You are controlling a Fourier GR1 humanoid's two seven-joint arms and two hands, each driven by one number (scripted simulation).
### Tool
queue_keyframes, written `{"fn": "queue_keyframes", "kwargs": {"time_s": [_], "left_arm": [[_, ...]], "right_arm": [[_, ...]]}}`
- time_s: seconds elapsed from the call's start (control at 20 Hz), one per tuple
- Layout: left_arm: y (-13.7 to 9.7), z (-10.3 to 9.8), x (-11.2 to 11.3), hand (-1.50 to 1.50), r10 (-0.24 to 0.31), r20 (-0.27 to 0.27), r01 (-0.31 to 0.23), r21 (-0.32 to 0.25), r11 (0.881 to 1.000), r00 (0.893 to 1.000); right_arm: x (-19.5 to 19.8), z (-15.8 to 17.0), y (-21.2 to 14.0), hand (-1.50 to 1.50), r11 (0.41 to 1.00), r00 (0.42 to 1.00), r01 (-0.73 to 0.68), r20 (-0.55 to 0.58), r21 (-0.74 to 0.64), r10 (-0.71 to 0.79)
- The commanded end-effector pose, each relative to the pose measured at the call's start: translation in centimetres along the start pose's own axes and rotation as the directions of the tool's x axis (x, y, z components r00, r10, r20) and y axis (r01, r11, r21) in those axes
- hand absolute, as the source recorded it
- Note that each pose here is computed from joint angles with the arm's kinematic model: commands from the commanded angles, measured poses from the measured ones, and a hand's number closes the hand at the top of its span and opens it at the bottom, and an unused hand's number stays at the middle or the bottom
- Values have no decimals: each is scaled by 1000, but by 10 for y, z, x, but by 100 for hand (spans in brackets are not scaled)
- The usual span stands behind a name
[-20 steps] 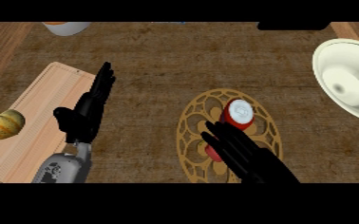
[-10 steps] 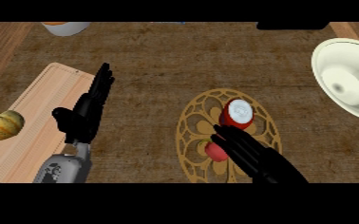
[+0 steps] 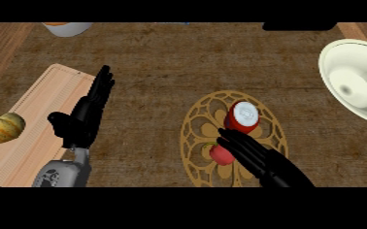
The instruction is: Pick the bell pepper from the placemat and place it in the bowl
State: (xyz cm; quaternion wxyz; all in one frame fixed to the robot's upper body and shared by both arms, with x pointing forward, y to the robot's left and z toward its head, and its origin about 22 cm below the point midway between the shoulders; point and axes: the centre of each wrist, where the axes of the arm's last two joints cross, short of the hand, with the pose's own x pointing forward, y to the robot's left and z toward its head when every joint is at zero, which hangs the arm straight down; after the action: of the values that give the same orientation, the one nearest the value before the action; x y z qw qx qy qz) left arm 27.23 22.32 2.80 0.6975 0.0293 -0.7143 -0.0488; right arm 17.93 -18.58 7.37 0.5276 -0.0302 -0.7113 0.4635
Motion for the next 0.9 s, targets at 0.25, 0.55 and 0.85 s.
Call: {"fn": "queue_keyframes", "kwargs": {"time_s": [0.25, 0.55, 0.85], "left_arm": [[10, -9, 1, 0, -1, 4, 1, -9, 1000, 1000], [-14, -3, -27, 0, -5, 7, 5, 5, 1000, 1000], [-14, 4, -5, 0, 3, 0, -3, 4, 1000, 1000]], "right_arm": [[-5, -5, 26, -150, 998, 997, 70, -14, 2, -70], [-32, -29, 23, -150, 996, 995, 83, -53, 23, -82], [-64, -31, 41, -150, 1000, 998, 2, -61, -10, -3]]}}
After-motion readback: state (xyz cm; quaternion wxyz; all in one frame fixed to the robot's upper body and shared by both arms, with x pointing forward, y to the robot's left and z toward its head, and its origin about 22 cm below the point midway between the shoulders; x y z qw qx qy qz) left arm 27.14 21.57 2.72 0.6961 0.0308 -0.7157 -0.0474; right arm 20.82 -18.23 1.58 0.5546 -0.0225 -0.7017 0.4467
